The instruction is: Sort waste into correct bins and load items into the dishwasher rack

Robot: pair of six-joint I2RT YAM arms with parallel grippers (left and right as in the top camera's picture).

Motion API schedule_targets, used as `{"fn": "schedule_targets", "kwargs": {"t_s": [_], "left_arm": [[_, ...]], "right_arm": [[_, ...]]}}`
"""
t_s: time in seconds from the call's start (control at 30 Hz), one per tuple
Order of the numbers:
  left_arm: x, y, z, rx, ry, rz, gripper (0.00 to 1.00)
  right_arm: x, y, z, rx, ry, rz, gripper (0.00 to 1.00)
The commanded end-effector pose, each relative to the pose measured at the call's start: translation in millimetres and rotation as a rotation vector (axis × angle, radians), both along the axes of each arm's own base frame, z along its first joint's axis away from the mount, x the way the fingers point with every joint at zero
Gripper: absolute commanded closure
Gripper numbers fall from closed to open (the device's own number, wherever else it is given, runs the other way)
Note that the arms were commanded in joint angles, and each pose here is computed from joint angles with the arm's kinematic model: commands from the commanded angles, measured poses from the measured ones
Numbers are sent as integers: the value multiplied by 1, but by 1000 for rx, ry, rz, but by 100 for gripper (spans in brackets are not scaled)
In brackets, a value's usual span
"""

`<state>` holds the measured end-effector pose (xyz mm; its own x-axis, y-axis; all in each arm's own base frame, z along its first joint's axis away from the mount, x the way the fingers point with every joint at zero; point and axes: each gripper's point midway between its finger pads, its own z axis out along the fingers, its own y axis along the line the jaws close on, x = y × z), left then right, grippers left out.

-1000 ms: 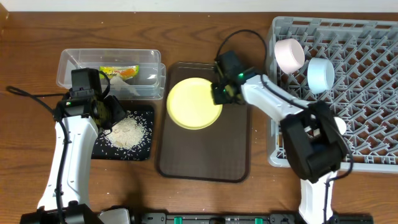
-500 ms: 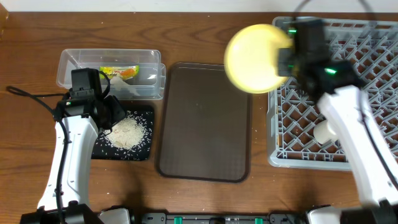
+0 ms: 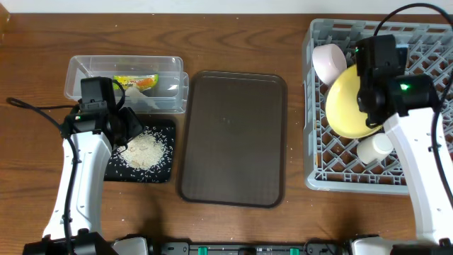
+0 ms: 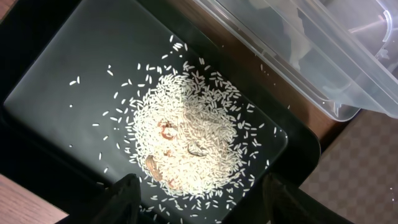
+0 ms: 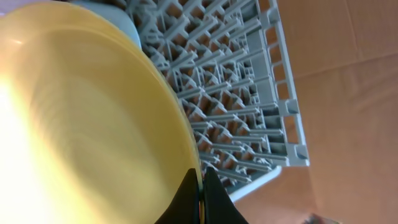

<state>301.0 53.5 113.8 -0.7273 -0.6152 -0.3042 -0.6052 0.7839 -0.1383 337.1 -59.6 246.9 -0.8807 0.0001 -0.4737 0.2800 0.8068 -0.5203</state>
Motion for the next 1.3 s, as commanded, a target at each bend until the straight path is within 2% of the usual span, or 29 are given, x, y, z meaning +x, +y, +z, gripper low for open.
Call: {"fn": "schedule_targets", "kwargs": {"t_s": [0.0,0.4,0.53,0.63,0.87,0.93,1.03,1.27], "left_arm": [[2,2,3,3,-11,14,34],[-1,2,2,2,1,14,34],[-1,2,2,1,0,14,34],[-1,2,2,2,0,14,34],[-1,2,2,2,0,14,34],[-1,2,2,1,0,14,34],[-1,2,2,2,0,14,34],[-1,2,2,2,0,14,34]], "right_arm": [[4,-5,-11,-30,22,-47,99],[25,29,-57,61,120,31,98],[38,57,-62,163,67,77,87],[48,78,-63,246,15,98,69],[64,132,-64,466,-34,226,43],[65,134,-63,474,-38,231,38],[64,133,-60,476,-47,230,36],[60,112,-24,517,-173,157,23]]}}
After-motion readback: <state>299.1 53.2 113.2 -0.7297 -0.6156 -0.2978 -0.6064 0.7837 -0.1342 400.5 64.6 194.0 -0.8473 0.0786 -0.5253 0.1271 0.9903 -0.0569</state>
